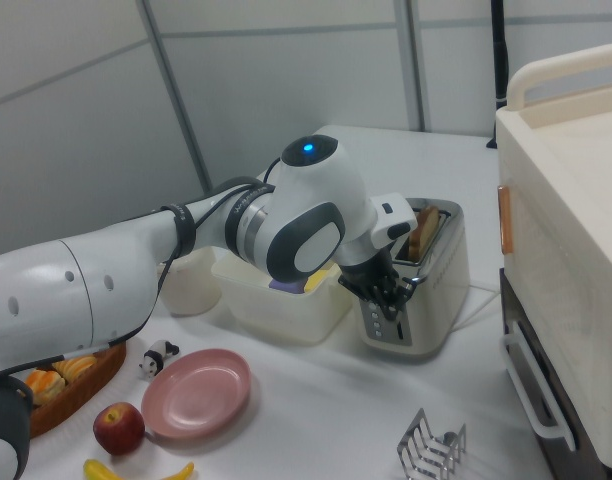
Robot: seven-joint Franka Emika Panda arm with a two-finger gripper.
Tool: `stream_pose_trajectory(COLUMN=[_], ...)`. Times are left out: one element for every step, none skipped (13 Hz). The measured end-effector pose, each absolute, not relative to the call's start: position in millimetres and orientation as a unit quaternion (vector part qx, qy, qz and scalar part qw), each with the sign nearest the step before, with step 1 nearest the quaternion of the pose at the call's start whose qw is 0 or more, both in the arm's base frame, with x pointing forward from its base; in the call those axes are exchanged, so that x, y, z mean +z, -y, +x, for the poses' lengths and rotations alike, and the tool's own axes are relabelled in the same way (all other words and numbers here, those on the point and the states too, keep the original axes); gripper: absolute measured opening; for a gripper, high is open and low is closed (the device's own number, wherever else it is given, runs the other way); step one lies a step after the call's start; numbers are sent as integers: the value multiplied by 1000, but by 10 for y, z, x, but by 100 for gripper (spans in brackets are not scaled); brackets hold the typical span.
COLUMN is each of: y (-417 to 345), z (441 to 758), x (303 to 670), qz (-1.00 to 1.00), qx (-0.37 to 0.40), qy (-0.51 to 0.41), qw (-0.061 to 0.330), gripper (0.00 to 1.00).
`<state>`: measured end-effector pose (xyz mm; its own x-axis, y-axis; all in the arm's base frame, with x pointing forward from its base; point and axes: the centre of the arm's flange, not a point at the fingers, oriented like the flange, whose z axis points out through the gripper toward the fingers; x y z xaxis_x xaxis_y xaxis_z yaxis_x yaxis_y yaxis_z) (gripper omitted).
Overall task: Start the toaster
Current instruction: 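Press the toaster lever down with the closed gripper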
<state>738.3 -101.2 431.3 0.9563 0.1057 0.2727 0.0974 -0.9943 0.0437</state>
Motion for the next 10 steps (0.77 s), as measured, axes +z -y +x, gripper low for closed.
stream_pose_trajectory(y=[1012, 1011, 1011, 1011, 1012, 1013, 1013, 1015, 1016, 1018], z=[7383, 7384, 7382, 7379, 7377, 7376, 7375, 7378, 7386, 7395], x=[4298, 4287, 4263, 4236, 4197, 4141, 4073, 4001, 3937, 3879], qz=[989, 989, 989, 990, 990, 991, 991, 992, 992, 992], qx=[138, 137, 135, 132, 129, 125, 120, 115, 112, 110], qy=[-54, -54, -55, -55, -55, -55, -56, -56, -56, -56], qw=[15, 15, 15, 14, 14, 13, 13, 12, 12, 12], gripper=[1, 1, 1, 1, 1, 1, 1, 1, 1, 1])
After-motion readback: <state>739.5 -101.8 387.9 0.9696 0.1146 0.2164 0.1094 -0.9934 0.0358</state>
